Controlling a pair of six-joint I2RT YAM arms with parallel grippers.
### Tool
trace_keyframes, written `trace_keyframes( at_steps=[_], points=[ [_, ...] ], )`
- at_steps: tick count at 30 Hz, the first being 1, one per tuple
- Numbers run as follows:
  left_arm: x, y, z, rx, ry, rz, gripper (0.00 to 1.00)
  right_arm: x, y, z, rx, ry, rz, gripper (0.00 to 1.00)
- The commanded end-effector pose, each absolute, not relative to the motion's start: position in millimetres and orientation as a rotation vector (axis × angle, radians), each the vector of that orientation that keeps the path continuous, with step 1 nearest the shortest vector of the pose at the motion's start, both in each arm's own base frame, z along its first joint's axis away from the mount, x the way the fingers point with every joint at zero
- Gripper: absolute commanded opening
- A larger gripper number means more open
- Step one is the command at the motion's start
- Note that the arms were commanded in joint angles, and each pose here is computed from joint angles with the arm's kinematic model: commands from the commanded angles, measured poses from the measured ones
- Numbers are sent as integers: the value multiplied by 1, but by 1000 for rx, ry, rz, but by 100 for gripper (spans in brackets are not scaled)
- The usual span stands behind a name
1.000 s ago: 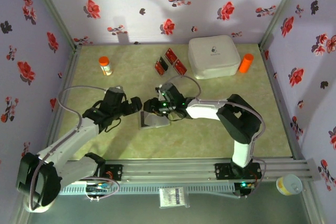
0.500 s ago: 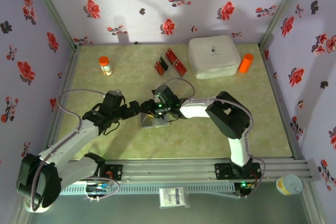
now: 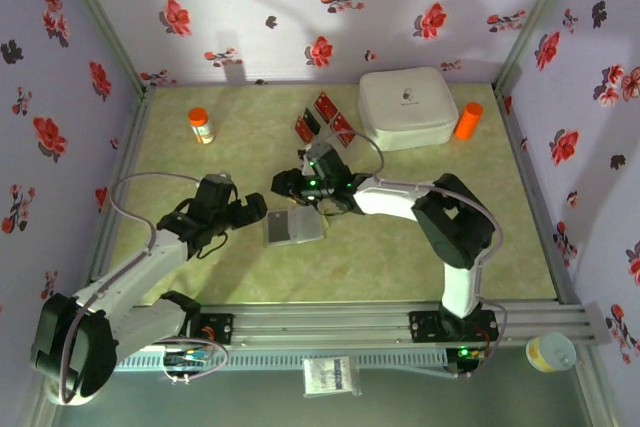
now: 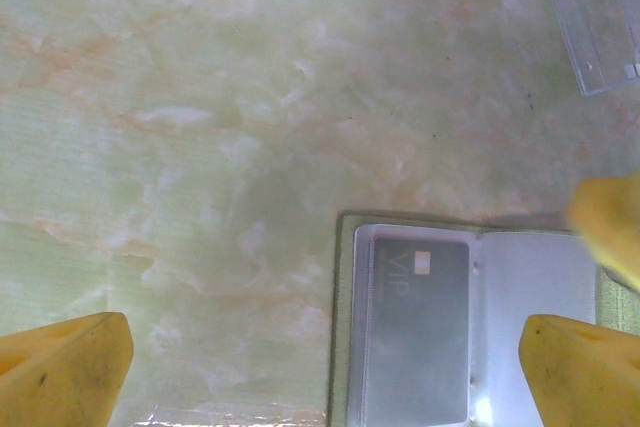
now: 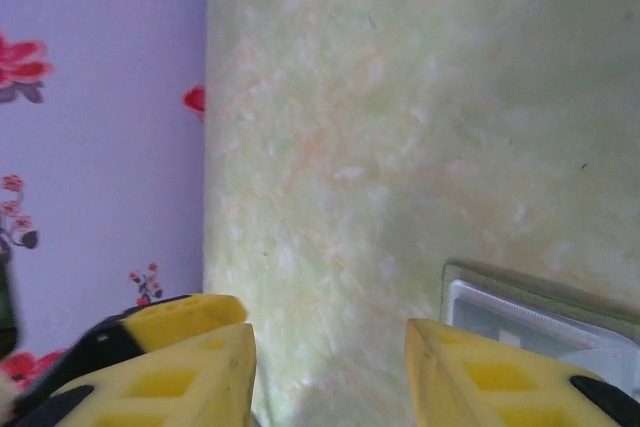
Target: Put the credit cards into the card holder
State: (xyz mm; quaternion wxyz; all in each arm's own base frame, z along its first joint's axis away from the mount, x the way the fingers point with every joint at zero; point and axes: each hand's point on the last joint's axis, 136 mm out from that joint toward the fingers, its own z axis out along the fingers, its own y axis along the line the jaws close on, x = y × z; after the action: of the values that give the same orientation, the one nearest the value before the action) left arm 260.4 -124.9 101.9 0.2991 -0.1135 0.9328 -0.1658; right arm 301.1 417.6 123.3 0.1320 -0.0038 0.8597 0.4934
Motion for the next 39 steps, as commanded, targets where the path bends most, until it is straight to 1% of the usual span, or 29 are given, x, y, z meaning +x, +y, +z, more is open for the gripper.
trace_keyframes(
  at_steps=[1,6,10,13,16,19,23,26,32,36,39],
  points=[
    [256,-125,95,-298,2503,-447,100,304,401,149,-33,2408,1432,44],
    [257,-127,94,-296,2507,-454,100,295,376,151,-34,2419,1352,44],
    [258,-129,91,-294,2515,-464,100,288,368,146,-45,2458,1306,43],
    [259,-133,87,-295,2527,-478,100,290,362,142,-48,2474,1250,42],
    [260,-135,84,-295,2539,-483,100,308,346,156,-72,2467,1127,41],
    [261,-136,83,-295,2544,-485,100,331,320,173,-116,2481,916,41],
    [262,-137,80,-293,2552,-482,100,370,284,198,-137,2477,665,41],
    [262,-138,76,-295,2564,-479,100,396,266,209,-155,2480,543,40],
    [264,-140,73,-304,2580,-471,100,432,259,203,-250,2530,359,37],
    [266,-141,72,-307,2594,-463,100,451,259,189,-313,2565,237,31],
    [268,-142,69,-308,2602,-460,100,463,269,177,-344,2586,238,30]
  ],
)
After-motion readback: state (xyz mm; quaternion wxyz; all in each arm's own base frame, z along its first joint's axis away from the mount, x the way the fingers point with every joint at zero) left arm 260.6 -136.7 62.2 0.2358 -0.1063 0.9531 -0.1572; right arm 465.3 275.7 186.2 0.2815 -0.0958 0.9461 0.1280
